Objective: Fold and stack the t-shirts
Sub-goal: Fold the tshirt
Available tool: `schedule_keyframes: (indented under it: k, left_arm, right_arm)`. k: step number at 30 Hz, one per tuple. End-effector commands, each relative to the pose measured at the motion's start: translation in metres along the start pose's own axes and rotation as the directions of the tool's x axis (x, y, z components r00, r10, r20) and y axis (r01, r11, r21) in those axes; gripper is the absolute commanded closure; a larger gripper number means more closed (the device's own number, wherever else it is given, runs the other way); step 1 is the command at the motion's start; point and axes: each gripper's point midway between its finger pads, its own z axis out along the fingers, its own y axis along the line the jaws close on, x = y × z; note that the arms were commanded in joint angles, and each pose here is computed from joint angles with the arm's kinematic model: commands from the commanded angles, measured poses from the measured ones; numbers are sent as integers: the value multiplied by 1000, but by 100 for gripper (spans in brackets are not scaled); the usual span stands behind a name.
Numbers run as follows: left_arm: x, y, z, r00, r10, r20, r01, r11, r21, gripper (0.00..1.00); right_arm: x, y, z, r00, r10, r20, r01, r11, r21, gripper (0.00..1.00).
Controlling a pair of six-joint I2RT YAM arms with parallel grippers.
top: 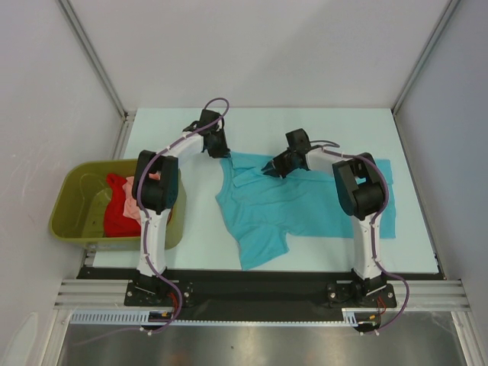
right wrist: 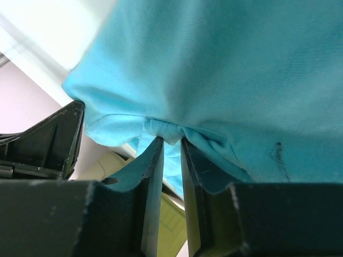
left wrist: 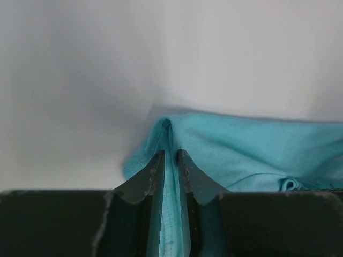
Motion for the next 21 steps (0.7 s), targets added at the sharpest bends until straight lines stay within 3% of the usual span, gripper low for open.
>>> schedule_keyframes:
  k: [1, 10, 18, 21]
  left_arm:
    - [-16, -6, -4, 999, -5, 40, 4, 1000, 30, 79]
    - [-15, -4, -5, 999, -6, 40, 5, 1000, 27, 79]
    - [-16, -5, -6, 999, 0, 44, -1, 1000, 25, 79]
    - [-14, -4, -5, 999, -4, 39, 3, 1000, 24, 79]
  right_arm:
    - [-7, -34, 9, 1000, -1, 5, 0, 991, 137, 76]
    - [-11, -23, 3, 996, -87, 6, 86, 987, 136, 100]
    - [-11, 5, -36, 958, -286, 0, 283, 949, 141, 100]
    - [-5, 2, -50, 938, -342, -53, 347, 926, 151, 100]
